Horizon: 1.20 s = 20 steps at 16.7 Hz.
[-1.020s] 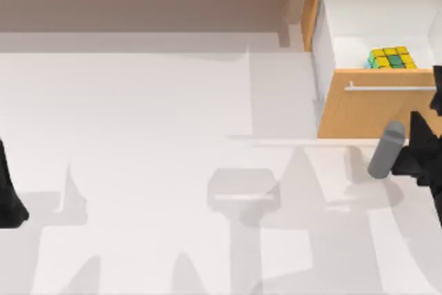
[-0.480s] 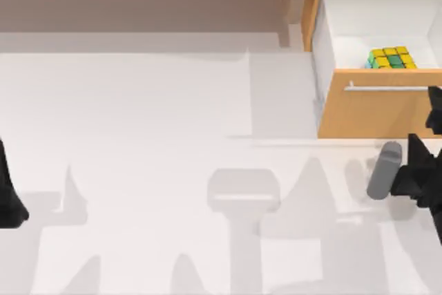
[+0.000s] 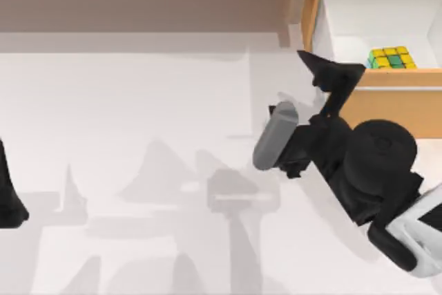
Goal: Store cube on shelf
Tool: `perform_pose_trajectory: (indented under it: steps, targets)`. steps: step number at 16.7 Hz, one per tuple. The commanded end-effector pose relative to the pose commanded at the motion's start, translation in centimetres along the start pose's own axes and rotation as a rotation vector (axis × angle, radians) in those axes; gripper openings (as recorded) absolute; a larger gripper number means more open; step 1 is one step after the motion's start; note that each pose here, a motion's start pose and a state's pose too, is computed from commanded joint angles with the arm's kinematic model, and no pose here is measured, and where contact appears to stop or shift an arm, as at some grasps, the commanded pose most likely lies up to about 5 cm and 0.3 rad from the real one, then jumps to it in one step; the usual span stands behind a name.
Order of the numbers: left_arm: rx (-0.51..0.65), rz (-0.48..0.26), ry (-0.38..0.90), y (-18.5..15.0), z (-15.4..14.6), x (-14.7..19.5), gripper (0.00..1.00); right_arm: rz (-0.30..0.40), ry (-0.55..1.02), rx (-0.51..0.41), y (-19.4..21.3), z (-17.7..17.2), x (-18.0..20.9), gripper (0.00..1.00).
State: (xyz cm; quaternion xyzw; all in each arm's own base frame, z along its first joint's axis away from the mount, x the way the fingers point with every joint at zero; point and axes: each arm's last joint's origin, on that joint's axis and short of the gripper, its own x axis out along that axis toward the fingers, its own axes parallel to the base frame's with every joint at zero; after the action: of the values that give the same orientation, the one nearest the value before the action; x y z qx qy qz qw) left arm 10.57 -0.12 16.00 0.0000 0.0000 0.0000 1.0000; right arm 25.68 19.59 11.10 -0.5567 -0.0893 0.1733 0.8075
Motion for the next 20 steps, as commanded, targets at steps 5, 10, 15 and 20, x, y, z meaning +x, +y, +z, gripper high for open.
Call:
perform_pose_trajectory:
  steps: [5, 10, 15, 20]
  targets:
    - [0.0, 0.0, 0.0, 0.0, 0.0, 0.0, 1.0, 0.177, -0.095, 0.329, -2.4, 10.7, 7.0, 1.0]
    - [0.0, 0.0, 0.0, 0.0, 0.0, 0.0, 1.0, 0.375, 0.086, 0.586, -9.8, 15.1, 11.9, 1.0]
    - [0.0, 0.0, 0.0, 0.0, 0.0, 0.0, 1.0, 0.565, 0.525, 0.766, -16.2, 8.6, 14.2, 1.0]
    - [0.0, 0.0, 0.0, 0.0, 0.0, 0.0, 1.0, 0.644, 1.021, 0.971, -19.5, -3.9, 15.0, 1.0]
